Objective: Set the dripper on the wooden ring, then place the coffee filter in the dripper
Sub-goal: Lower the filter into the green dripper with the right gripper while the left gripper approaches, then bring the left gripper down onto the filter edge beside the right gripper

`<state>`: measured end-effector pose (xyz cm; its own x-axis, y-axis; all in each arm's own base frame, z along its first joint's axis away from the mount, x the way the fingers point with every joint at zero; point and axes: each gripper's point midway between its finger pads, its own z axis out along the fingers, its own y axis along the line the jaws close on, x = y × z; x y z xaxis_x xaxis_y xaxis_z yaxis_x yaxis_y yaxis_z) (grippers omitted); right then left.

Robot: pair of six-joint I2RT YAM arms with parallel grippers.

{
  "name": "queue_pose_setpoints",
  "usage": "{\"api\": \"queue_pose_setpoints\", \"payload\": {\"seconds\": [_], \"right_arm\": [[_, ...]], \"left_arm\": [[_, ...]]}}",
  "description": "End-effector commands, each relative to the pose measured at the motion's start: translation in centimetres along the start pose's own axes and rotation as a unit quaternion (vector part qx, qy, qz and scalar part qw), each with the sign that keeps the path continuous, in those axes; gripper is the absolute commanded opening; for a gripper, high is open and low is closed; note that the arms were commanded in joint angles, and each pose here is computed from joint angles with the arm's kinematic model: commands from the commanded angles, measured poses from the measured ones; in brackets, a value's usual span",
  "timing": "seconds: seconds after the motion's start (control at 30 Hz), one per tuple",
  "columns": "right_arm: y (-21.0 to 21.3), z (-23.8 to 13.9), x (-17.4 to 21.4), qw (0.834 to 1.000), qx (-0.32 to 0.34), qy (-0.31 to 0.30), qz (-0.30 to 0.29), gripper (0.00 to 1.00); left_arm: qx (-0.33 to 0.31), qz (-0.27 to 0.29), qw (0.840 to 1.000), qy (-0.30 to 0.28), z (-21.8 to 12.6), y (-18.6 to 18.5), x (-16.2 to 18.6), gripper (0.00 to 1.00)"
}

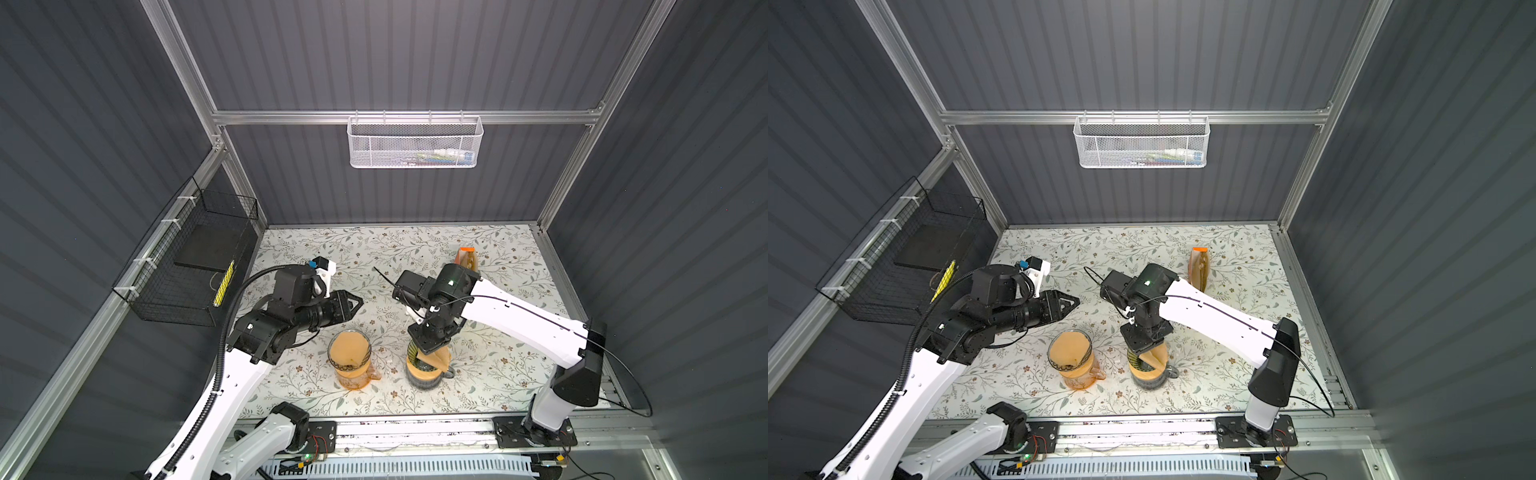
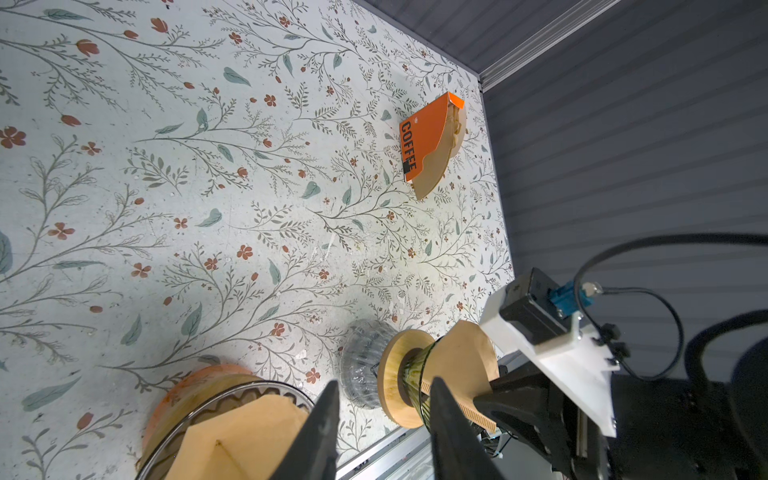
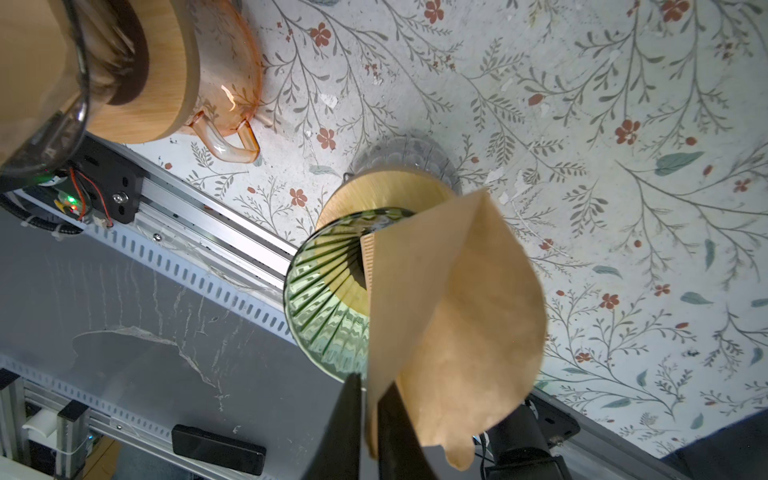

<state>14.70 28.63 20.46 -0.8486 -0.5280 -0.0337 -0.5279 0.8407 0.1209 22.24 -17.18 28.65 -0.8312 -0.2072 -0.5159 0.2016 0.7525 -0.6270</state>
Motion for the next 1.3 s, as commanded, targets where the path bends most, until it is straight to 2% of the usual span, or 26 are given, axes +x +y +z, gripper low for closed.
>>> {"api": "queue_pose_setpoints", "payload": {"seconds": [0.0, 0.17, 0.43, 0.63, 0.73, 0.87, 1.0, 1.27], "right_arm": [[0.4, -1.3, -0.3, 1.000, -0.006, -0.016, 0.002, 0.19], [-0.6, -3.0, -0.9, 0.999, 0.021, -0.049, 0.008, 0.29], [-2.2, -6.6, -2.0, 0.989, 0.033, -0.141, 0.029, 0.30], [-4.7, -8.1, -2.7, 0.974, 0.007, -0.207, 0.093, 0.29], [-6.1, -7.6, -2.2, 0.964, -0.033, -0.230, 0.132, 0.28], [-7.9, -6.9, -0.6, 0.947, -0.084, -0.253, 0.178, 0.28], [-9.5, -6.2, 1.3, 0.947, -0.069, -0.250, 0.189, 0.30], [-9.7, -5.3, 2.6, 0.937, -0.107, -0.270, 0.193, 0.31]], "left_arm": [[0.010, 0.007, 1.000, 0.000, -0.5, -0.4, 0.1, 0.37], [0.010, 0.010, 1.000, 0.002, -0.7, -0.7, -0.1, 0.37], [0.028, 0.005, 0.999, 0.018, -0.9, -1.7, 0.1, 0.37], [0.067, 0.011, 0.995, 0.071, -0.8, -4.0, 0.7, 0.35], [0.063, 0.023, 0.992, 0.103, 0.5, -5.0, 1.9, 0.35], [0.030, 0.093, 0.984, 0.149, 3.9, -8.1, 5.0, 0.36], [0.015, 0.109, 0.975, 0.195, 6.8, -9.5, 8.1, 0.36], [-0.002, 0.133, 0.966, 0.220, 8.4, -13.2, 10.4, 0.35]]}}
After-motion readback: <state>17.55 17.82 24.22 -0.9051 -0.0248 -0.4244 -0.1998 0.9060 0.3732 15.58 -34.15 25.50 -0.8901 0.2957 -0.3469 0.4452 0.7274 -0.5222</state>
